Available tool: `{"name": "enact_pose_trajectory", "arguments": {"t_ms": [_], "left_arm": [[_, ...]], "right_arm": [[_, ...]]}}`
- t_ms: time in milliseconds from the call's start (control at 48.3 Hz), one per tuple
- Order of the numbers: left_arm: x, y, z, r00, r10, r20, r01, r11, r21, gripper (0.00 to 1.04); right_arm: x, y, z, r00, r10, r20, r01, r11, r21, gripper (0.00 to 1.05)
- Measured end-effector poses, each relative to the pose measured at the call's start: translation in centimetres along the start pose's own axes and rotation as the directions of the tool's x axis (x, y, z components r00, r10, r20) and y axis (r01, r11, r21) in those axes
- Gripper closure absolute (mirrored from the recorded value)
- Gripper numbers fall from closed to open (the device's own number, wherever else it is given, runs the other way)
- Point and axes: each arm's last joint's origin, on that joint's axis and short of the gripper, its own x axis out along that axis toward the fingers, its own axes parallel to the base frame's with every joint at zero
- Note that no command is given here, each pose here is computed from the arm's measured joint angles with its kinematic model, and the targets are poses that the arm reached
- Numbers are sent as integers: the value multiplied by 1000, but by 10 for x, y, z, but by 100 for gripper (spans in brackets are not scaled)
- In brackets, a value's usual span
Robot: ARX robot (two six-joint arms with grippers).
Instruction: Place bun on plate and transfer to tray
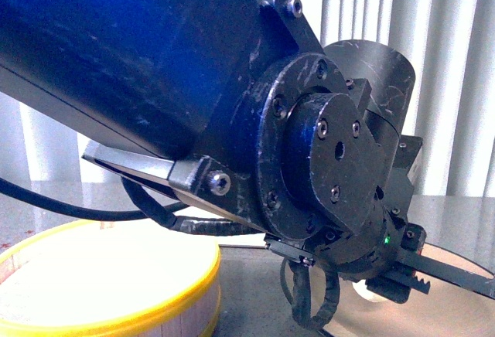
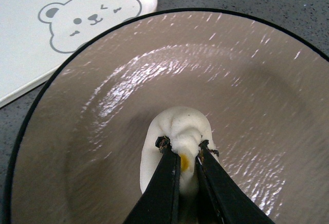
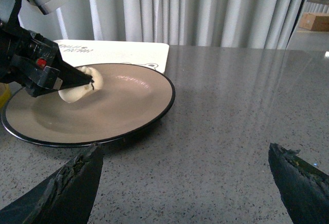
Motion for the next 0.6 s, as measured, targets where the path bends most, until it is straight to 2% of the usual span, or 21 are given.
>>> {"name": "enact_pose_trajectory", "arguments": {"t_ms": [62, 83, 248, 311, 559, 600], "left_arm": [[2, -2, 0, 1000, -1, -17, 1, 1000, 7, 100], [2, -2, 0, 1000, -3, -19, 3, 1000, 10, 97], [9, -7, -6, 999, -2, -44, 3, 1000, 26, 65], [9, -7, -7, 999, -7, -47, 8, 1000, 21, 56], [8, -3, -3, 998, -50, -35, 48, 997, -63, 9], [7, -2, -3, 998, -48, -34, 45, 997, -68, 5]], "right_arm": [[0, 0, 0, 1000, 0, 0, 0, 1000, 0, 9], [0, 0, 0, 1000, 0, 0, 0, 1000, 0, 9], [0, 0, 0, 1000, 0, 0, 0, 1000, 0, 9], [0, 0, 0, 1000, 0, 0, 0, 1000, 0, 9], [0, 0, 0, 1000, 0, 0, 0, 1000, 0, 9], [0, 0, 0, 1000, 0, 0, 0, 1000, 0, 9]]}}
